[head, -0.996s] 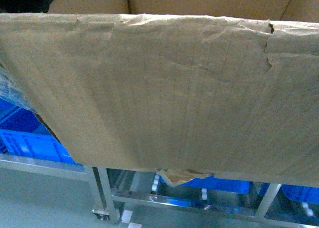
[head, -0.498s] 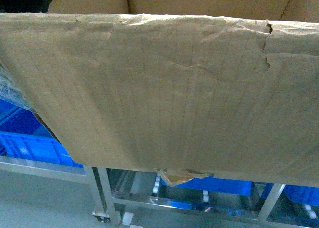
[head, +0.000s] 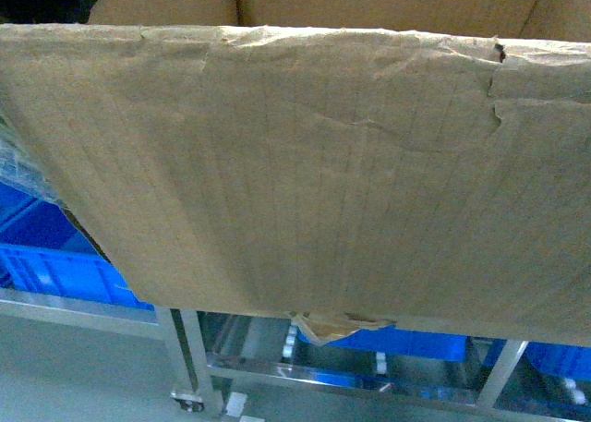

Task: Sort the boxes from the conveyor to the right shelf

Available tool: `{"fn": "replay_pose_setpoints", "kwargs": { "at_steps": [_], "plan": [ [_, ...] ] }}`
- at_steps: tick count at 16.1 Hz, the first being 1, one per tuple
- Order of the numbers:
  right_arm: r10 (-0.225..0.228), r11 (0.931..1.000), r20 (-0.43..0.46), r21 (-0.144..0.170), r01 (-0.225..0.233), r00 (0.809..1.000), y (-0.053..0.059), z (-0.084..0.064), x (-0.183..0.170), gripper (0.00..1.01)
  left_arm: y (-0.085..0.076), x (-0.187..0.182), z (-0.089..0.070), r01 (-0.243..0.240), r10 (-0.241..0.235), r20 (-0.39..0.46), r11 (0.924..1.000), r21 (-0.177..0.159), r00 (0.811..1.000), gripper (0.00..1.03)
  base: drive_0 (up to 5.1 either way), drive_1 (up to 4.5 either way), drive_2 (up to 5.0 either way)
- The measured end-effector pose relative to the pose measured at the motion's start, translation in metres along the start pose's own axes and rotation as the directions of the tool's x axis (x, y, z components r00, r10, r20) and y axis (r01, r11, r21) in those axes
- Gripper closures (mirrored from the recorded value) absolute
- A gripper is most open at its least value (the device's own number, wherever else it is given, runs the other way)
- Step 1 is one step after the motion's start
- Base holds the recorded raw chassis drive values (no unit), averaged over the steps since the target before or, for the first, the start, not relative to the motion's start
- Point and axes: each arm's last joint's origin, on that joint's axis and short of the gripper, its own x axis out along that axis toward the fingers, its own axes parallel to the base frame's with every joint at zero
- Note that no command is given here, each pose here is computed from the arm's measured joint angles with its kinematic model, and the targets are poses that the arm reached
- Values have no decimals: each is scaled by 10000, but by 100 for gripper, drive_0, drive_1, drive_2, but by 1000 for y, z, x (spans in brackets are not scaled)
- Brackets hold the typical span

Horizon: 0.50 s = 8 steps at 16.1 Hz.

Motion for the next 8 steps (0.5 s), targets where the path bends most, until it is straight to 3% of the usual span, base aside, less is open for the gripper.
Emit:
{"fn": "replay_pose_setpoints", "kwargs": {
  "at_steps": [8],
  "plan": [
    [2,10000,-40,16,-2,10000,0,0,0,98,0,0,-1,3,-3,-47,10000,17,10000,100,0,0,0]
  ]
}}
